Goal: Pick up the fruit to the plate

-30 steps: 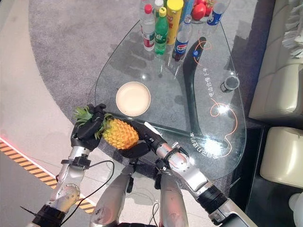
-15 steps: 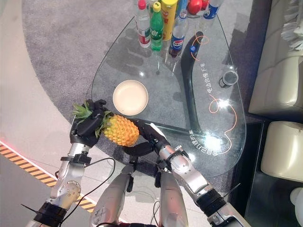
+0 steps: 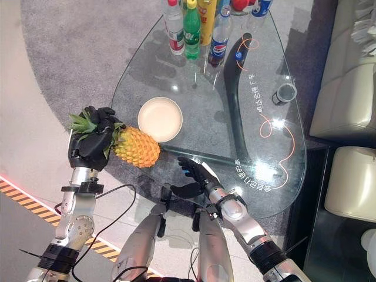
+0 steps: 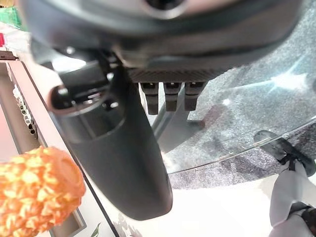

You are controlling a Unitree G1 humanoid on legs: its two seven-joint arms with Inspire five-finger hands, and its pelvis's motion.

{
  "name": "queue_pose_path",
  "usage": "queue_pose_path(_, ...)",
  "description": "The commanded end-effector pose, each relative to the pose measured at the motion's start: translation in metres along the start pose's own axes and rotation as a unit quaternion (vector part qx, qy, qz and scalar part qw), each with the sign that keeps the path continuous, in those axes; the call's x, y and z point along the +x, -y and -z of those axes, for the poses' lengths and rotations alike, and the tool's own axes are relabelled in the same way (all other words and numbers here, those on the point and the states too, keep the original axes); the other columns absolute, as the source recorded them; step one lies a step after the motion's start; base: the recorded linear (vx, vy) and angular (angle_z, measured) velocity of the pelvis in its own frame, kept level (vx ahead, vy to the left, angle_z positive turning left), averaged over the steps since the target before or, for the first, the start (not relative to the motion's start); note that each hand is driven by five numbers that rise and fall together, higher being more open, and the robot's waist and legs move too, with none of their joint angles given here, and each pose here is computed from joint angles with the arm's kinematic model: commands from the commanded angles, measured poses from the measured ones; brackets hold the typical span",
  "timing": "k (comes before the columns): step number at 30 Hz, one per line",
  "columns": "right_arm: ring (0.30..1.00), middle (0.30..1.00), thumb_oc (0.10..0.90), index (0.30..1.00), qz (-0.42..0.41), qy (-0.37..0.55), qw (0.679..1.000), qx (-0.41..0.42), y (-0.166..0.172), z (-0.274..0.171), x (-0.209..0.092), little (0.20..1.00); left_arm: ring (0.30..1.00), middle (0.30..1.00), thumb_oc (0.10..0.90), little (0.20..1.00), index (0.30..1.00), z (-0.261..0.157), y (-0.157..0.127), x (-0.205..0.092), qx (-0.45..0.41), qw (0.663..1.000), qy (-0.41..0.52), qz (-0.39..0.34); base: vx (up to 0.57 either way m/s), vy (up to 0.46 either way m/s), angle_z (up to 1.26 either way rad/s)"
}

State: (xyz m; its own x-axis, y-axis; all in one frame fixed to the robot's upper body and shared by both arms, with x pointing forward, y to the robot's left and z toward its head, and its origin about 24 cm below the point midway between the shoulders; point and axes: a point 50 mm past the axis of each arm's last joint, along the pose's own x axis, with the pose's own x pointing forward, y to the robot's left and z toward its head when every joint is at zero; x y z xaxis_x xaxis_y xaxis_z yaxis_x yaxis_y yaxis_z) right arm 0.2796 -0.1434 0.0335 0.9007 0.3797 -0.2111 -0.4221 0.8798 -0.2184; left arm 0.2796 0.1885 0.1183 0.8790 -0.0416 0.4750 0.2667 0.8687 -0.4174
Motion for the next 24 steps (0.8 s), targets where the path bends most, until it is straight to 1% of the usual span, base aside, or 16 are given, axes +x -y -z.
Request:
queue_pose_path(1,0.9,0.9,0.8,0.9,-0.029,0.085,0.996,-0.002,-0.015,-0.036,0.007,0.9,0.3,0.3,0.1,0.2,0.3,-0.066,0.034,0.019,0.036,0.978,0.191,0.075,0.0,0.0,0.0)
queue_pose_path(7,0.9,0.9,0.8,0.9,-0.048,0.068,0.997,0.002,-0.019,-0.034,0.012,0.9,0.3,0.3,0.1,0.2,0.3,-0.068,0.035,0.028,0.079,0.974,0.208,0.044,0.02,0.021,0.01)
queue_pose_path(11,0.9,0.9,0.8,0.9,-0.08,0.051,0.995,0.002,-0.024,-0.036,0.019,0.9,0.3,0.3,0.1,0.2,0.3,-0.065,0.036,0.043,0.147,0.967,0.205,0.024,0.0,0.053,-0.02)
queue_pose_path(15,0.9,0.9,0.8,0.9,-0.104,0.032,0.994,-0.005,-0.027,-0.037,0.022,0.9,0.3,0.3,0.1,0.2,0.3,-0.072,0.039,0.056,0.186,0.955,0.231,0.017,0.01,0.07,-0.12)
queue_pose_path(20,0.9,0.9,0.8,0.9,-0.12,0.021,0.992,-0.012,-0.029,-0.036,0.025,0.9,0.3,0.3,0.1,0.2,0.3,-0.081,0.042,0.066,0.202,0.94,0.274,0.008,0.0,0.067,-0.08)
queue_pose_path(24,0.9,0.9,0.8,0.9,-0.136,0.01,0.991,-0.013,-0.034,-0.034,0.027,0.9,0.3,0.3,0.1,0.2,0.3,-0.09,0.047,0.07,0.214,0.924,0.317,-0.014,0.01,0.061,-0.17)
